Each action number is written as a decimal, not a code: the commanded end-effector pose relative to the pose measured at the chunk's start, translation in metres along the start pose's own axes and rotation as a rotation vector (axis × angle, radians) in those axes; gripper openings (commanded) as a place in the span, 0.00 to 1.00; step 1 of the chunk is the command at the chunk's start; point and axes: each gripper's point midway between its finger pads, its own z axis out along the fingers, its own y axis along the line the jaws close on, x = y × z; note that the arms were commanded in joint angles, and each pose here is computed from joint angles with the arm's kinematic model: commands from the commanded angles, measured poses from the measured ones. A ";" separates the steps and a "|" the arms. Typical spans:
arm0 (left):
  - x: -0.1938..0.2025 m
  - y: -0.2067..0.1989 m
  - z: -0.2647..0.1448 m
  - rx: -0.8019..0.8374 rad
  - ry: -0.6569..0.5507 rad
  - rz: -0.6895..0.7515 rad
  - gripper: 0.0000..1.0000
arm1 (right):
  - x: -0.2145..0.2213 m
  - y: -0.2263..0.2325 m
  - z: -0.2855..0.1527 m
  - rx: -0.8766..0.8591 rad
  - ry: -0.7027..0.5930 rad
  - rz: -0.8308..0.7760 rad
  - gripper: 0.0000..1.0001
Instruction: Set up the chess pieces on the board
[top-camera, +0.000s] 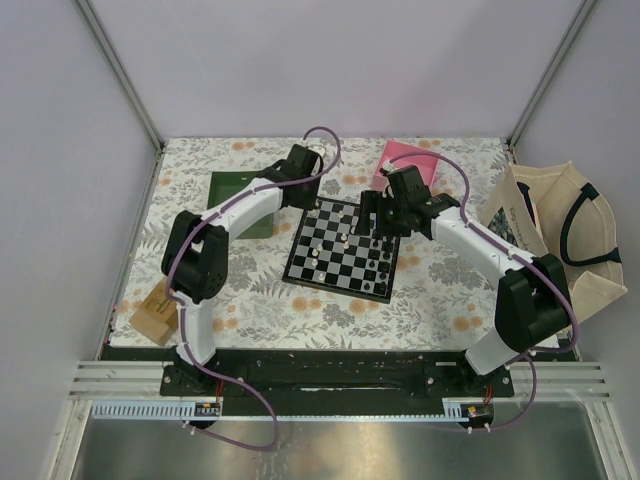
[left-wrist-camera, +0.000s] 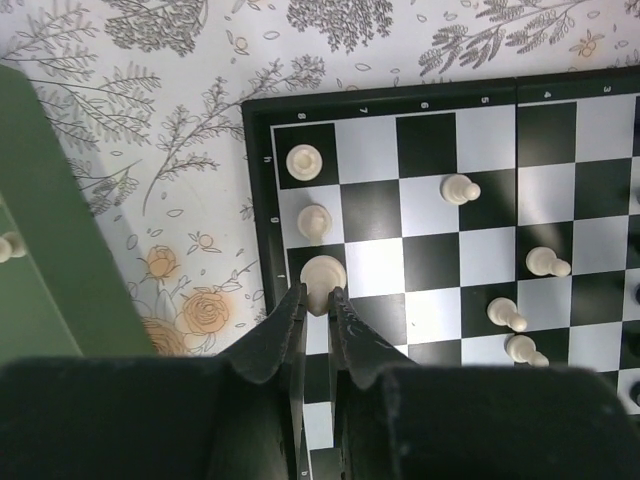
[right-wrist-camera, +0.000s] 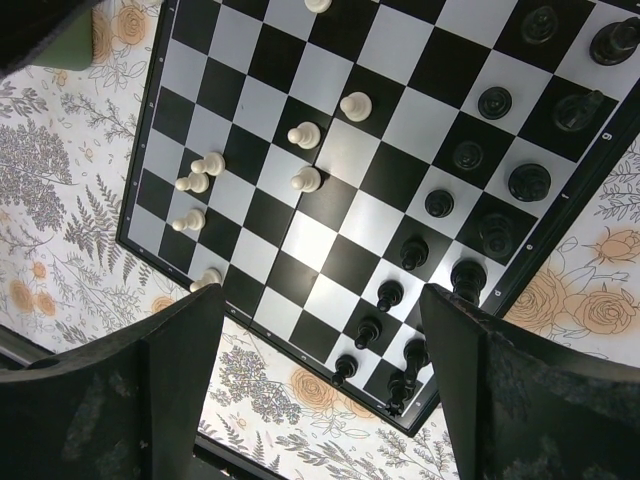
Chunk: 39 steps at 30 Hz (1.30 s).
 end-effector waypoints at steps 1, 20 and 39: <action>0.002 -0.004 0.009 -0.007 0.006 0.000 0.05 | -0.015 0.003 -0.009 -0.008 -0.064 0.004 0.88; 0.020 -0.007 0.023 -0.018 0.054 0.019 0.06 | -0.013 0.004 -0.005 -0.021 -0.047 0.006 0.88; 0.020 -0.004 0.026 -0.042 0.055 0.026 0.30 | -0.010 0.004 -0.004 -0.027 -0.037 0.004 0.89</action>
